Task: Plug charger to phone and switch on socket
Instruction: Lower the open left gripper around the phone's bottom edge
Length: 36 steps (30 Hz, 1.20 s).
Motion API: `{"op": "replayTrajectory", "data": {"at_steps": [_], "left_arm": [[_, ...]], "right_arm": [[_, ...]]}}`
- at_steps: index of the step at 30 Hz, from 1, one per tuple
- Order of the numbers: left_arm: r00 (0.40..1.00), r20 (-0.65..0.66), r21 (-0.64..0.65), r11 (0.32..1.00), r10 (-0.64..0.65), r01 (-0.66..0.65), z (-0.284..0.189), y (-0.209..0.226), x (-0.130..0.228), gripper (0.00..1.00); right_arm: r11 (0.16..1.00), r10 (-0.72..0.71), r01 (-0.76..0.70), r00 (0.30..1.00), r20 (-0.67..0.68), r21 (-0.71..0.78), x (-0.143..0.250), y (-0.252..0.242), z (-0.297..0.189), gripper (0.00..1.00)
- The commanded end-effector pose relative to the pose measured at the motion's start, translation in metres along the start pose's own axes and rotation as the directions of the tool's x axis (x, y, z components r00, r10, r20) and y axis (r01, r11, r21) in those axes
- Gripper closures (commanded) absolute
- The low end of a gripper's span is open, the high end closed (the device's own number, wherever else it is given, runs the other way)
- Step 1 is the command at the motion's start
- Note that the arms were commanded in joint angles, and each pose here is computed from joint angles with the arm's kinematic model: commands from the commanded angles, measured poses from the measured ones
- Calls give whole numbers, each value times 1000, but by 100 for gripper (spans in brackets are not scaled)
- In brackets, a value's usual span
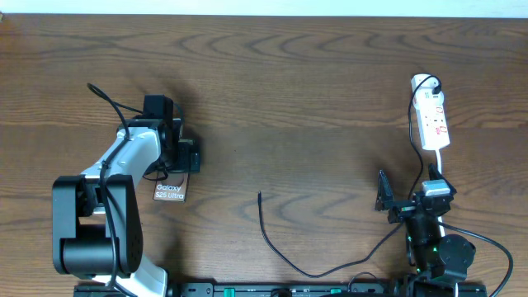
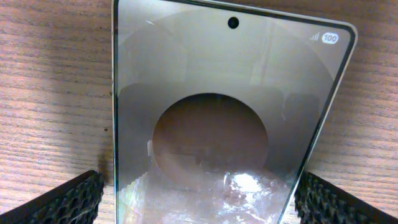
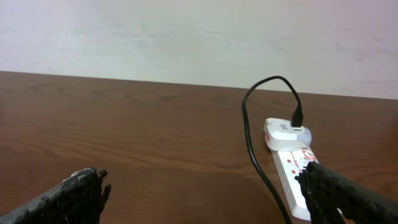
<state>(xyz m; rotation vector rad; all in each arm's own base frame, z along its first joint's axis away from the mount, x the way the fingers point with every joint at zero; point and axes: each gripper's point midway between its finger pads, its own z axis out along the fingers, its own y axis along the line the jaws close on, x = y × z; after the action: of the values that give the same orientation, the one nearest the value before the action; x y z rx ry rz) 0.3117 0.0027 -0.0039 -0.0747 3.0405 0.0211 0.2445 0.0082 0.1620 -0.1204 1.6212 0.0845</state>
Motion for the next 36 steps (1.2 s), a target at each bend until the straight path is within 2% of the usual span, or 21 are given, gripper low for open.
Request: {"op": "replayTrajectory", "data": {"at_steps": [1, 36], "left_arm": [[999, -45, -31, 999, -14, 12, 13, 6, 14, 2], [997, -74, -29, 1000, -13, 11, 17, 6, 25, 2]], "right_arm": [[1000, -8, 8, 1000, -4, -2, 1, 1, 0, 1], [1000, -8, 8, 1000, -4, -2, 1, 1, 0, 1]]}}
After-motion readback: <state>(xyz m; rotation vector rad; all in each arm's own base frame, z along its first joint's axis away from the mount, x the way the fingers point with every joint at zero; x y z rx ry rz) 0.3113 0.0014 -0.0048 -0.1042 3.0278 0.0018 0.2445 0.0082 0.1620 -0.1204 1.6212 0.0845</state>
